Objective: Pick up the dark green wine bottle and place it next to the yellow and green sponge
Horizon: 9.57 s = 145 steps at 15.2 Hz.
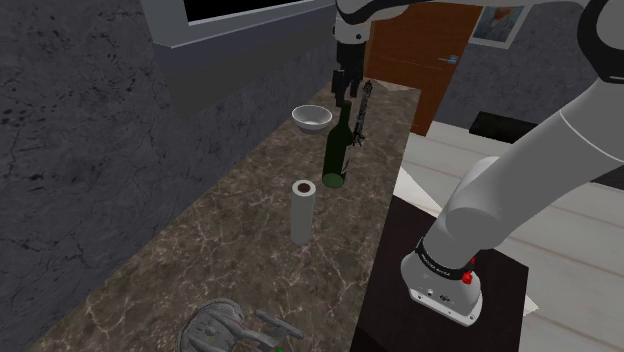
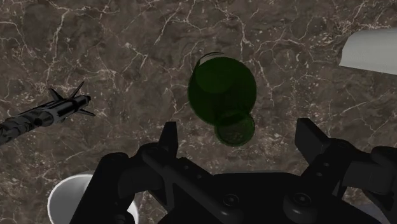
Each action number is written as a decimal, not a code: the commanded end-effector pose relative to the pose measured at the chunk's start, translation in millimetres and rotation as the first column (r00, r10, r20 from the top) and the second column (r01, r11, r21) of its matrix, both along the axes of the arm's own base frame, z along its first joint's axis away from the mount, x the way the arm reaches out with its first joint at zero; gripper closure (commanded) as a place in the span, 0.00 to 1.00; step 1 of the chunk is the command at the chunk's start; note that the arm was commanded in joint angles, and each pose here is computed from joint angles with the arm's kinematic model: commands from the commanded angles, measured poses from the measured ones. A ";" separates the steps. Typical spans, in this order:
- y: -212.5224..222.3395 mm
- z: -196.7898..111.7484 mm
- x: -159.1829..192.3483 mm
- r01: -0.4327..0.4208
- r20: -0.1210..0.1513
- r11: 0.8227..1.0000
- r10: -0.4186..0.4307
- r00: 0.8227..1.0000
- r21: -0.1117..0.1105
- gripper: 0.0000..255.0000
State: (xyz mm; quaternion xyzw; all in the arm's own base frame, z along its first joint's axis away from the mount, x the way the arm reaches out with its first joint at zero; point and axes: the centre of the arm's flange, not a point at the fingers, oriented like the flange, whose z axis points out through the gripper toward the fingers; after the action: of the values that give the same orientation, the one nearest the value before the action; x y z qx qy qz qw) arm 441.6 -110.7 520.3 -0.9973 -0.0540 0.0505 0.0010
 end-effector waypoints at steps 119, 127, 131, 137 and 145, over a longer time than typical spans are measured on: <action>394.4 177.7 -276.5 -0.001 0.001 1.000 0.001 1.000 0.000 1.00; 394.4 135.4 -276.5 -0.001 0.001 1.000 0.001 1.000 0.000 1.00; 394.4 114.3 -276.5 -0.001 0.001 1.000 0.001 1.000 0.000 1.00; 394.4 82.6 -276.5 -0.001 0.001 1.000 0.001 1.000 0.000 1.00; 394.4 40.4 -276.5 -0.001 0.001 1.000 0.001 1.000 0.000 1.00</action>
State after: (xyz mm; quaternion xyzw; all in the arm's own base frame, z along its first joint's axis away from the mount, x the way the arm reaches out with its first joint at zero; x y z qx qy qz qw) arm 164.8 284.2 564.7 -0.9972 -0.0544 0.0505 0.0010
